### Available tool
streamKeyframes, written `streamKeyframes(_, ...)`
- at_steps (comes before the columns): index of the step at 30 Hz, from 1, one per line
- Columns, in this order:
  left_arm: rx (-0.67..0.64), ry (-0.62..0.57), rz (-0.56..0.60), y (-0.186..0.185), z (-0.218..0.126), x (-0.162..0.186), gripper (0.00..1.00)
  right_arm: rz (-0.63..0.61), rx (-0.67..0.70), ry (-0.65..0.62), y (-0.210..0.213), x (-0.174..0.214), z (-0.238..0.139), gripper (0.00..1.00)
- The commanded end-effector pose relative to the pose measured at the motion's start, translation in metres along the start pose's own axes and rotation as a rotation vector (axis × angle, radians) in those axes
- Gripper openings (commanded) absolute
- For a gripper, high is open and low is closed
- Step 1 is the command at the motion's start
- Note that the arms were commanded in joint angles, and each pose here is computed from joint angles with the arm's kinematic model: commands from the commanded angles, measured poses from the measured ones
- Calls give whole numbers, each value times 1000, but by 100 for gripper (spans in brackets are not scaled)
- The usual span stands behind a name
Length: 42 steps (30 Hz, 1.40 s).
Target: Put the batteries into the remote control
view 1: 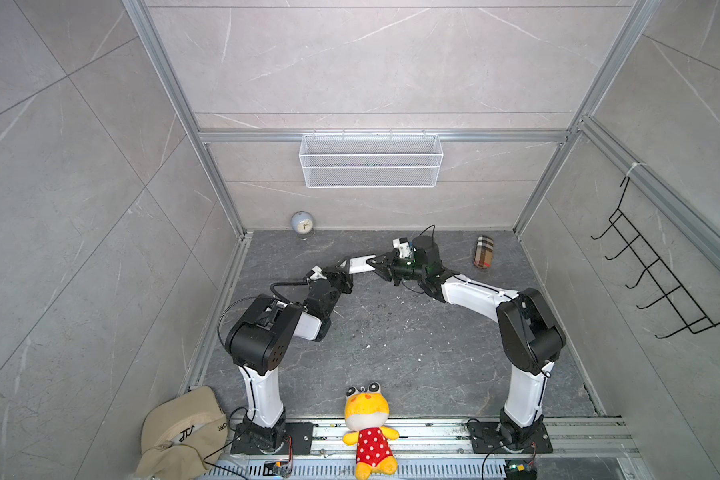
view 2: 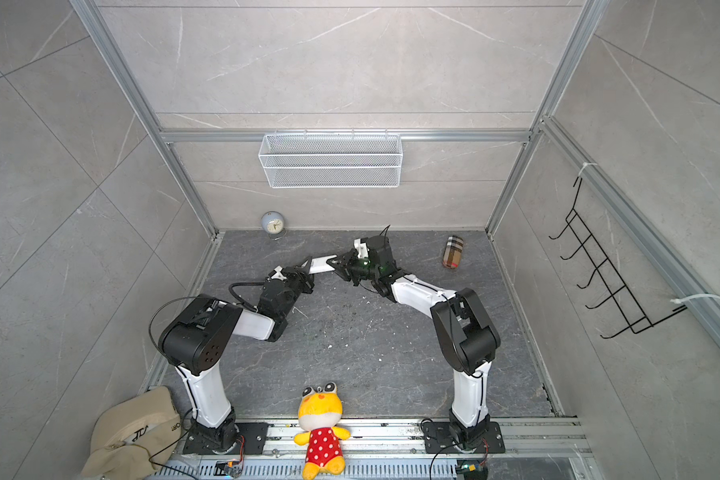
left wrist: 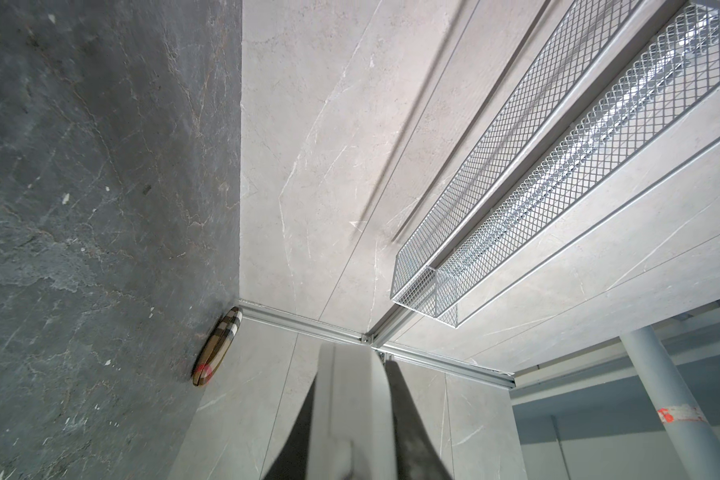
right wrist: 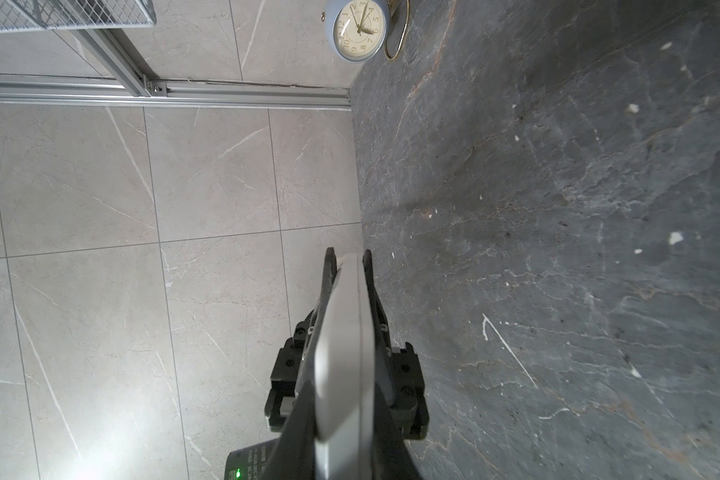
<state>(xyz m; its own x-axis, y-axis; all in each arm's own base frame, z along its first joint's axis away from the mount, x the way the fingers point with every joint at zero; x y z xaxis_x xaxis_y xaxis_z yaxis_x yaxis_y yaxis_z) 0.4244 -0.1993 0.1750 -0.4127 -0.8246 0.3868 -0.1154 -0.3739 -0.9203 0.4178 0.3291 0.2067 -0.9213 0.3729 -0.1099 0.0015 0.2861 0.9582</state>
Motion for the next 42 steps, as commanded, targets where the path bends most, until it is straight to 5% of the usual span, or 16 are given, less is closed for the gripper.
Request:
streamKeyframes(1,126,72,-17,-34,6,23,12,-26,37,35,-4,5,5,15)
streamKeyframes(12,98,37,31,-26,-8,12,12,-357,275,101,15,1,-41,67)
streamKeyframes(16,63,55,65,-23,-9,14,12,-547,418,127,12,1,-62,83)
streamKeyframes(19,-17,98,94,-16,-8,18,12,-724,394,166,21,4,-69,95)
streamKeyframes(28,-273,248,239,-9,-5,37,12,-882,325,316,15,14,-45,96)
streamKeyframes(42,-331,334,293,-17,2,50,12,-1027,366,271,12,21,-16,96)
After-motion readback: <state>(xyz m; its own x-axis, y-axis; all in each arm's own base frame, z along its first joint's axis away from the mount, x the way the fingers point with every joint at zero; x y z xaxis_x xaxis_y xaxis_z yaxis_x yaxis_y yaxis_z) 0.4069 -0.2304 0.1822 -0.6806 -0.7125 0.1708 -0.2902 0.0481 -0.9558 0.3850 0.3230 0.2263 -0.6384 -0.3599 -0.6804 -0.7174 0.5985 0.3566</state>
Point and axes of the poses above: each gripper's point midway between its finger pads, its own z axis out along the fingers, its own y axis along the line the jaws close on, x = y × z, the point moved 3 cm from there along -z, back along the fingers, and after that the axes turned 3 degrees about -z, right-handed, at the moved point
